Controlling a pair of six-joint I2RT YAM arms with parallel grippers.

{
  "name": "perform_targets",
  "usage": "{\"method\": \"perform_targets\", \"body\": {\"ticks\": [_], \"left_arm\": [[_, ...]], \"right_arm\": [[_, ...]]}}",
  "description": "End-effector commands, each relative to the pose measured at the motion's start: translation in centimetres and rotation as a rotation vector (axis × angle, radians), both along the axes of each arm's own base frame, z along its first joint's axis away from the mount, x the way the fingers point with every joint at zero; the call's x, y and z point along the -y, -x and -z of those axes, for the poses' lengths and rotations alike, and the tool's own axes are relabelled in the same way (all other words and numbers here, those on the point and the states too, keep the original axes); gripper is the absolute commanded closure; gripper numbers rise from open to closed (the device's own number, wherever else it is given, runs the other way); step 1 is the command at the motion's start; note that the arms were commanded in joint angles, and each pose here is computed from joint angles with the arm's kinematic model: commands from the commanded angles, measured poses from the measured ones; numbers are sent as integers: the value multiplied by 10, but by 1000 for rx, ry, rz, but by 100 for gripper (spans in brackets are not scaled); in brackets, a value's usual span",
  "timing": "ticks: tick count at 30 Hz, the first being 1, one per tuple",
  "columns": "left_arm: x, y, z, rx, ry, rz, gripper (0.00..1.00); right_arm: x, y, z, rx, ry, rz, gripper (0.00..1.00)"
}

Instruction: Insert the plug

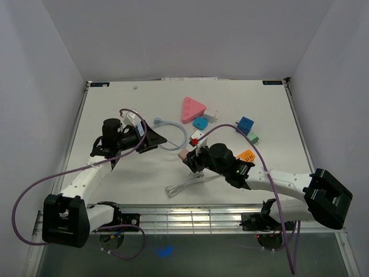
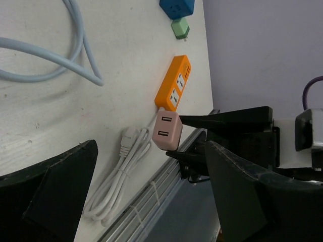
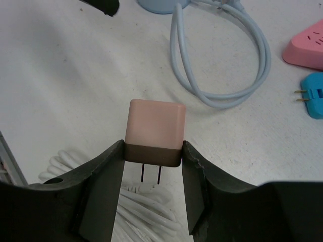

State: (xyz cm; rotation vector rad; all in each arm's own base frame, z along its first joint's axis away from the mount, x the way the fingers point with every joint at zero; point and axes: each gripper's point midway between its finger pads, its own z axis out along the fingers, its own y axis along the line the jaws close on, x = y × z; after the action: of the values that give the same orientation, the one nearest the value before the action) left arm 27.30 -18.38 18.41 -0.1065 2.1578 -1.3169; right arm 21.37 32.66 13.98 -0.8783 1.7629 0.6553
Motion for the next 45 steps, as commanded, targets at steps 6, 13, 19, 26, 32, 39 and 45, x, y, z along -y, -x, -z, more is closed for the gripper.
{"method": "perform_targets", "body": {"ticks": [6,13,19,26,32,39,45], "left_arm": [[43,12,16,-109,-13,173,2],[72,25,30,-184,-11,299,7],[88,40,36,-227,2,386,20],[93,50,31,-238,23,432,36],[92,55,24,-224,38,447,36],[93,58,19,-222,58,470,37],[94,59,13,-209,72,471,47]], "right_arm": [[-11,23,-24,102,-94,-175,92],[-16,30,-24,102,-96,-226,92],[-14,30,-24,108,-93,-223,92],[-13,27,-23,115,-81,-213,92],[-14,27,-21,112,-78,-214,92],[-14,25,-18,108,-67,-209,92],[-13,23,-19,113,-70,-197,92]]}}
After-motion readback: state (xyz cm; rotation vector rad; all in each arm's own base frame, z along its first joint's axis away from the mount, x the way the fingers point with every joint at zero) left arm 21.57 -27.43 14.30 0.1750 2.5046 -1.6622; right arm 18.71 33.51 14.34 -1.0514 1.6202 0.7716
